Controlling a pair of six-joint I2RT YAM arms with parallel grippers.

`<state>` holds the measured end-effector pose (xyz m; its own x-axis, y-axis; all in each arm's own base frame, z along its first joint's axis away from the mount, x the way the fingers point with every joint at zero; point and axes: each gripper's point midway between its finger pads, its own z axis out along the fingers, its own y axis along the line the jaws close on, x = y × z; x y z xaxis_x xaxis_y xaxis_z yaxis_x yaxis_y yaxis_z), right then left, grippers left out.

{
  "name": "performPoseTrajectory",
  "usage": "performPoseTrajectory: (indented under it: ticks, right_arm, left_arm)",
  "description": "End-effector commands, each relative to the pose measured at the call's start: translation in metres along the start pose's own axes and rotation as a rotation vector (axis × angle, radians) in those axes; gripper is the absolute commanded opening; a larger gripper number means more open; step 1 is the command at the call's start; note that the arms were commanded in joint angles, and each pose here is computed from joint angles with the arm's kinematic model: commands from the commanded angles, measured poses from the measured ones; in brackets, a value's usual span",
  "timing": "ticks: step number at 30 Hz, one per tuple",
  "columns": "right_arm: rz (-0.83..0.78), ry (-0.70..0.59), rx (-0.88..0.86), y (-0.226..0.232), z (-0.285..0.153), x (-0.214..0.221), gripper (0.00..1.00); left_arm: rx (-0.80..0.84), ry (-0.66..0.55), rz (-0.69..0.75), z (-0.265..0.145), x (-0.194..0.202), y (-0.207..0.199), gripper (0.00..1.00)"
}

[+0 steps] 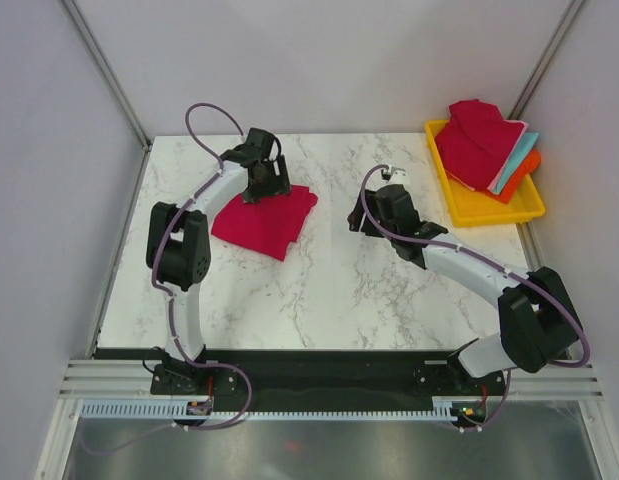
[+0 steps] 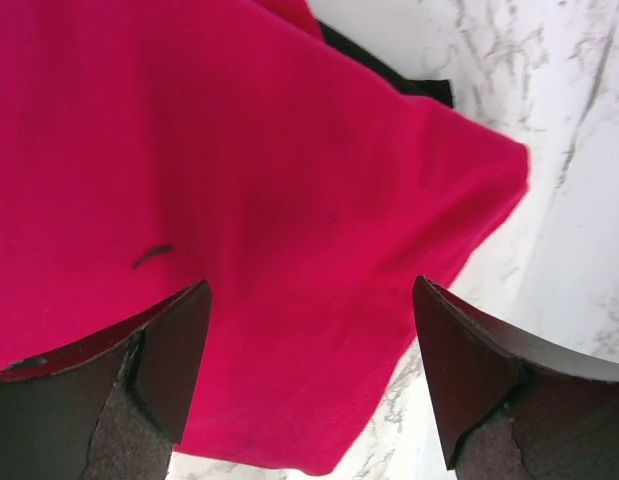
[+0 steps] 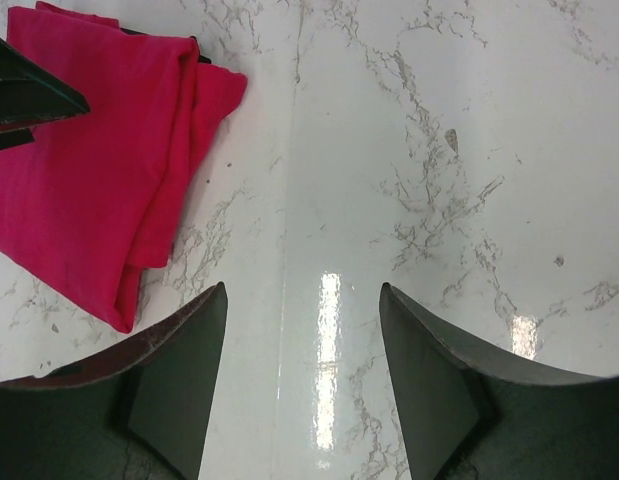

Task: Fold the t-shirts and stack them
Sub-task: Neatly place the folded tshirt to the corner

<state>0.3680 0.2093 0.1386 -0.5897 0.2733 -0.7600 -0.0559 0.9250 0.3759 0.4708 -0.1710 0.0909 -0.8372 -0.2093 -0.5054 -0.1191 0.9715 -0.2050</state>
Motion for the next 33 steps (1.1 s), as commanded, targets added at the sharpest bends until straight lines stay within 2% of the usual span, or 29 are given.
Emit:
performPoseTrajectory:
  ticks: [1, 6, 17, 24, 33]
  right_arm:
    - [0.027, -0.041, -0.037, 0.011, 0.000, -0.017, 0.70]
    - [0.031, -0.036, -0.039, 0.009, -0.001, -0.016, 0.71]
    - [0.046, -0.027, -0.061, 0.011, -0.003, -0.017, 0.71]
    - [0.058, -0.023, -0.072, 0.010, -0.005, -0.017, 0.71]
    - [0.079, -0.029, -0.093, 0.007, -0.014, -0.021, 0.71]
  left_arm:
    - [-0.094, -0.005, 0.071, -0.002, -0.002, 0.020, 0.89]
    - [-0.151, 0.058, 0.093, 0.017, 0.010, 0.034, 0.89]
    - [-0.339, 0.219, 0.103, 0.056, 0.043, 0.094, 0.88]
    - [-0.450, 0.229, -0.024, 0.041, 0.029, 0.164, 0.88]
    - [-0.514, 0.233, -0.129, 0.036, 0.013, 0.220, 0.89]
